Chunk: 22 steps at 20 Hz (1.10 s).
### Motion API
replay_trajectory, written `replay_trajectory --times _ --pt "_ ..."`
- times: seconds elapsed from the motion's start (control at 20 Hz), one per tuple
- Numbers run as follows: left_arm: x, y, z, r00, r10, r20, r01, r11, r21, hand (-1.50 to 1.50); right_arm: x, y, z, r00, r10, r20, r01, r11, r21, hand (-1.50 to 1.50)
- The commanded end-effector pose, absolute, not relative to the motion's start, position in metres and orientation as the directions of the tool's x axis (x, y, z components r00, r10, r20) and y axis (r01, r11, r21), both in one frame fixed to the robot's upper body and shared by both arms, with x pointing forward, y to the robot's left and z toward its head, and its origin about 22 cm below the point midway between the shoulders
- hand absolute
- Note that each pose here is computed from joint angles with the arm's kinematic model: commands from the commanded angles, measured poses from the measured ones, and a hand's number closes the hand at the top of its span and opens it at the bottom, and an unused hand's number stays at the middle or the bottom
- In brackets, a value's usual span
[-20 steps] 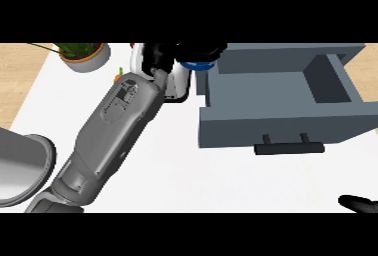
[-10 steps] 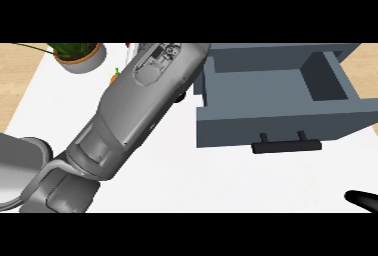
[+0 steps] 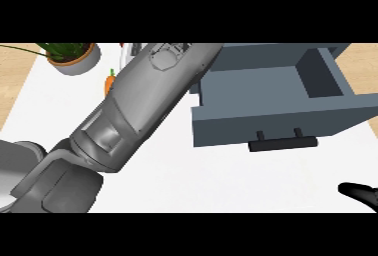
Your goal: Pick up the can, place it into the drawer and close the drawer
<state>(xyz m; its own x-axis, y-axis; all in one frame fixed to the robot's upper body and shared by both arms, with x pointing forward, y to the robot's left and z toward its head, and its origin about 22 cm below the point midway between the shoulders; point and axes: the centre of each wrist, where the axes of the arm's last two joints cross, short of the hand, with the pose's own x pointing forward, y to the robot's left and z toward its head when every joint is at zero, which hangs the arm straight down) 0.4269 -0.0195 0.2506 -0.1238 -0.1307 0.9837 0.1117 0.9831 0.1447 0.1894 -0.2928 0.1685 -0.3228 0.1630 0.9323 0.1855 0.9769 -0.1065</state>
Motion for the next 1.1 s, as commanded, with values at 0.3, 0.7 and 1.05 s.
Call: replay_trajectory --times 0.3,0.7,1.05 --pt "0.432 -0.021 0.243 -0.142 -0.175 0.974 -0.046 0.984 0.17 -1.5 0.193 -0.292 0.172 -0.336 0.171 0.926 0.14 0.981 -0.131 -1.5" --pt "0.435 -0.019 0.245 -0.148 -0.115 0.982 -0.067 0.992 0.106 -1.5 0.202 -0.288 0.184 -0.39 0.353 0.85 0.147 0.935 -0.321 -1.5" --pt "0.437 -0.017 0.25 -0.143 -0.029 0.989 -0.047 0.999 0.023 -1.5 0.22 -0.274 0.188 -0.43 0.532 0.729 0.191 0.843 -0.503 -1.5"
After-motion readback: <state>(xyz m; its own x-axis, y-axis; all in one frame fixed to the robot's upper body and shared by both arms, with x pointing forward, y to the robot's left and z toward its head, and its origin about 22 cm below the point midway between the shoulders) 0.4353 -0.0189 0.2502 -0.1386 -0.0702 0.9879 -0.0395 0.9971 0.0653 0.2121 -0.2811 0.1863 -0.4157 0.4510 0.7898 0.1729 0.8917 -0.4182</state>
